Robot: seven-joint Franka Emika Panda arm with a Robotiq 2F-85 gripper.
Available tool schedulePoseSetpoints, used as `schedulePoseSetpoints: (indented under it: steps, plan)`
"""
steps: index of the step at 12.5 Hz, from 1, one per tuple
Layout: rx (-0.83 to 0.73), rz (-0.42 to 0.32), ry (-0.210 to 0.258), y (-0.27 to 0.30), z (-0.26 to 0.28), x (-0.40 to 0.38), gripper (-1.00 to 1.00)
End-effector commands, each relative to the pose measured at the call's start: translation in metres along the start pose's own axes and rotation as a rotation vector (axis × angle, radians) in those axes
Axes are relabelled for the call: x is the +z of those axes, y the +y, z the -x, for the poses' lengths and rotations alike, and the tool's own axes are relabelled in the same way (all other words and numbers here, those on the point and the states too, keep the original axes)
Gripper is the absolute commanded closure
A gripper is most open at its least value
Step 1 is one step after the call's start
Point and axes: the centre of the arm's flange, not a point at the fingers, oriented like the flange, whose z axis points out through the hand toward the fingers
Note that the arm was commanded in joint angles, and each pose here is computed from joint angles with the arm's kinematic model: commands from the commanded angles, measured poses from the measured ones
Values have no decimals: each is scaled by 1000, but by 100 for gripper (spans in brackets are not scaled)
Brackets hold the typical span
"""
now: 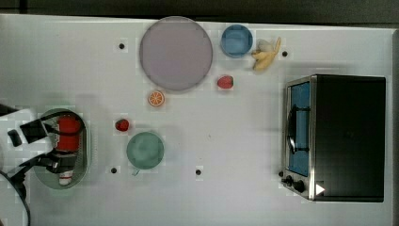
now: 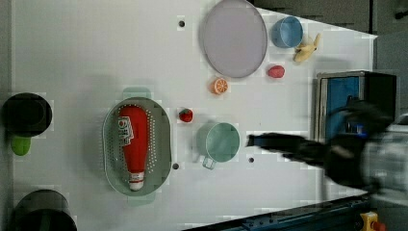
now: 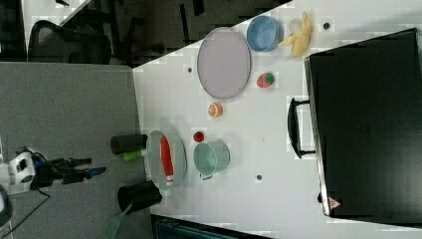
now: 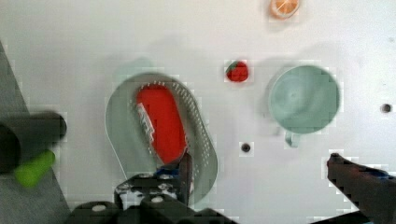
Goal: Pick Ketchup from the table and place it in strainer.
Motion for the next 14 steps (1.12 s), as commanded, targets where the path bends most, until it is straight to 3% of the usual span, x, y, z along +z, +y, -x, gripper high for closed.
schedulePoseSetpoints:
  steps: [1,5,8,14]
  plan:
    - [241,38,-47,82,-76,0,-100]
    - [460,-15,-2,184,-141,-36,-100]
    - [570,-14,-6,246,-165,-41,-100]
    - [506,48,26,279,-174,-42,-100]
